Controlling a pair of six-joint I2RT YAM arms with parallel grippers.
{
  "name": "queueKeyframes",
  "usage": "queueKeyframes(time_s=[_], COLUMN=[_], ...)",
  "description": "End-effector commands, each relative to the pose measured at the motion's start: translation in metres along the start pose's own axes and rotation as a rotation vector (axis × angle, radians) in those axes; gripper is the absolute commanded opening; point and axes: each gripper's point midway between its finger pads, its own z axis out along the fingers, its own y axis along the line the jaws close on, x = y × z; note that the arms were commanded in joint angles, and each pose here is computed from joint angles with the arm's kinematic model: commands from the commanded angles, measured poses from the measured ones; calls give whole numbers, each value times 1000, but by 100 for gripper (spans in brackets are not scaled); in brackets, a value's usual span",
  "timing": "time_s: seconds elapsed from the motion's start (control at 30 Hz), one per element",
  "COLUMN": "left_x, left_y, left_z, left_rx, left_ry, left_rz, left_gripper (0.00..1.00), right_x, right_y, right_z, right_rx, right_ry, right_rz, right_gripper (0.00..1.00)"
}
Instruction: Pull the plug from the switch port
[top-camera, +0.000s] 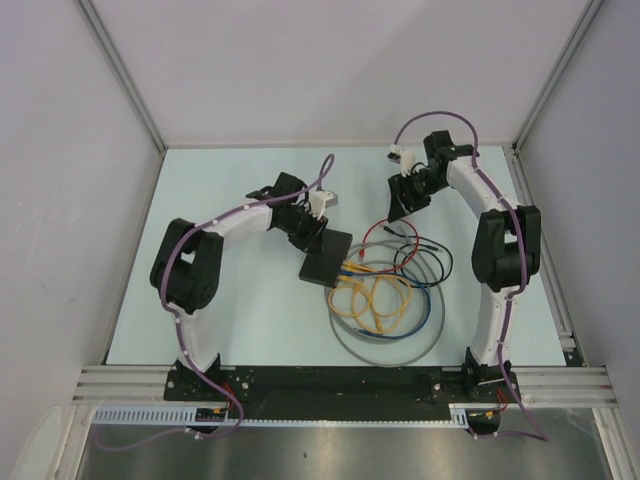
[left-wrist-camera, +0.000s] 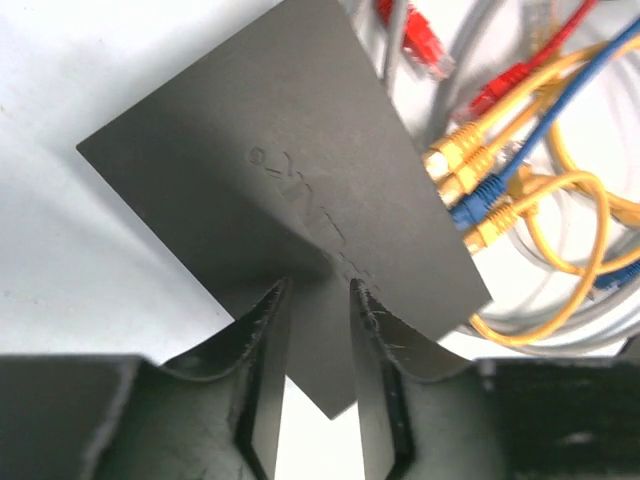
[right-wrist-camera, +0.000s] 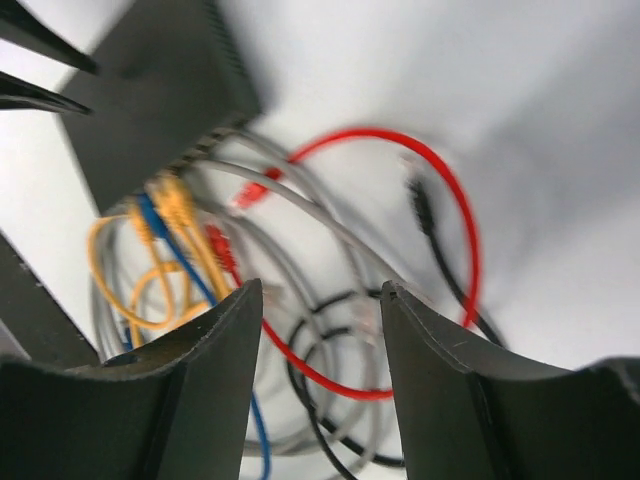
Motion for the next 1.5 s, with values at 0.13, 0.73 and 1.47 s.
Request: queueKeyframes(time_s=[0.13, 0.73, 1.47], left_x=[-20, 41, 38], left_y=[-35, -29, -4], left_z=[-62, -48, -34], left_rx=[80, 99, 81], left_ry=[-156, -42, -40], left_rz=[82, 83, -30], left_gripper=[36, 5, 15], right_x=[-12, -25, -58], right_y=[65, 94, 107], right_z=[40, 135, 76], right_rx=[-191, -199, -338], right_ry=[22, 115, -15], right_rz=[-19, -199, -156], right_gripper=[51, 25, 54])
